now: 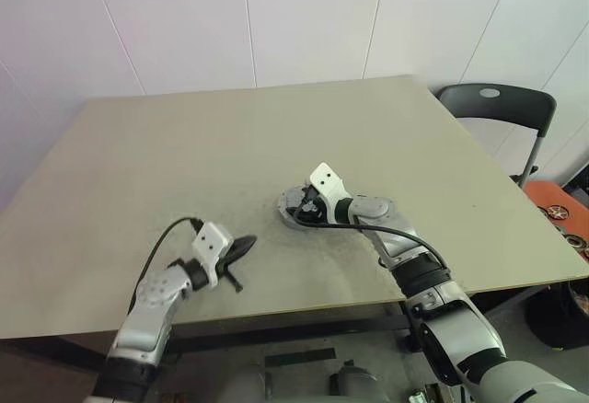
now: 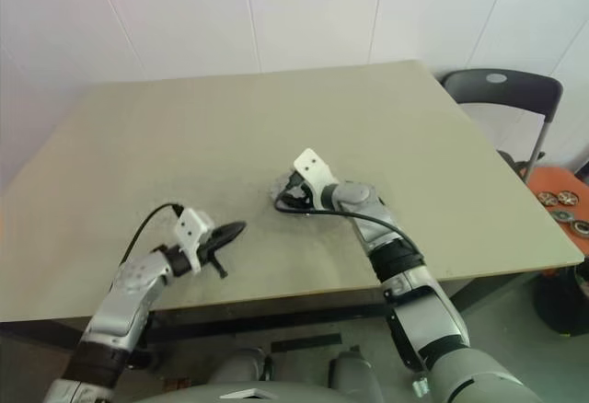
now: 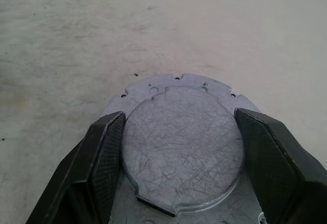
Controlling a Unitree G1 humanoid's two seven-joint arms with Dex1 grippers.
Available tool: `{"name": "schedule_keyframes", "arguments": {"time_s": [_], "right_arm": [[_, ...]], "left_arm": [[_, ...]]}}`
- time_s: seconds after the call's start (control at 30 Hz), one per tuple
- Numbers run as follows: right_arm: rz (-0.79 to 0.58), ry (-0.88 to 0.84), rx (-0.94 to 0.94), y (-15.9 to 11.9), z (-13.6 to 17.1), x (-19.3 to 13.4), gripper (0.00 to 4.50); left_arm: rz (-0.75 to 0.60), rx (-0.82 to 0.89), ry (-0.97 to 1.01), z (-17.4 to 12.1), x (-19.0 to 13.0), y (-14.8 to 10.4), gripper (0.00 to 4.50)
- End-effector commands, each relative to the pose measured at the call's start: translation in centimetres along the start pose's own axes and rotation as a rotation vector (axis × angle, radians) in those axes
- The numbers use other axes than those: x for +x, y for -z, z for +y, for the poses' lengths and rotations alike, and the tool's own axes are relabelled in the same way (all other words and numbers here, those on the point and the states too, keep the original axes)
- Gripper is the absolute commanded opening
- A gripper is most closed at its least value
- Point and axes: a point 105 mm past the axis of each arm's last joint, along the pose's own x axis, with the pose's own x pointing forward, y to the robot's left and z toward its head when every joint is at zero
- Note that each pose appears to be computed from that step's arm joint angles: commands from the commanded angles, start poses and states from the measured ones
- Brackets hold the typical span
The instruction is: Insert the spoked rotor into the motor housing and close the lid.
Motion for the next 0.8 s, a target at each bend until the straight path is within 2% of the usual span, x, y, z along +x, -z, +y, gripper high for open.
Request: {"name": "schedule_keyframes", "arguments": {"time_s": [0.03,0.2,0.37,0.73,0.8], "right_arm": [[0.224,0.037,0.041,6.5,-0.1,-0.4,3.05],[0.190,0.038,0.042,6.1,0.3,0.1,3.05],[0.154,0.034,0.052,5.6,0.8,0.3,3.05],[0.037,-0.031,0.199,3.0,2.6,0.4,3.05],[0.016,-0.093,0.225,2.5,3.6,0.1,3.78]], "left_arm": [[-0.062,0.051,0.013,1.0,1.8,-2.5,0.00],[-0.091,0.083,0.077,1.7,4.4,-4.4,0.00],[-0.035,0.130,0.178,1.3,5.9,-4.0,0.00],[0.051,0.252,0.195,1.7,8.3,-3.3,0.00],[0.059,0.254,0.198,1.6,8.5,-3.1,0.00]]}}
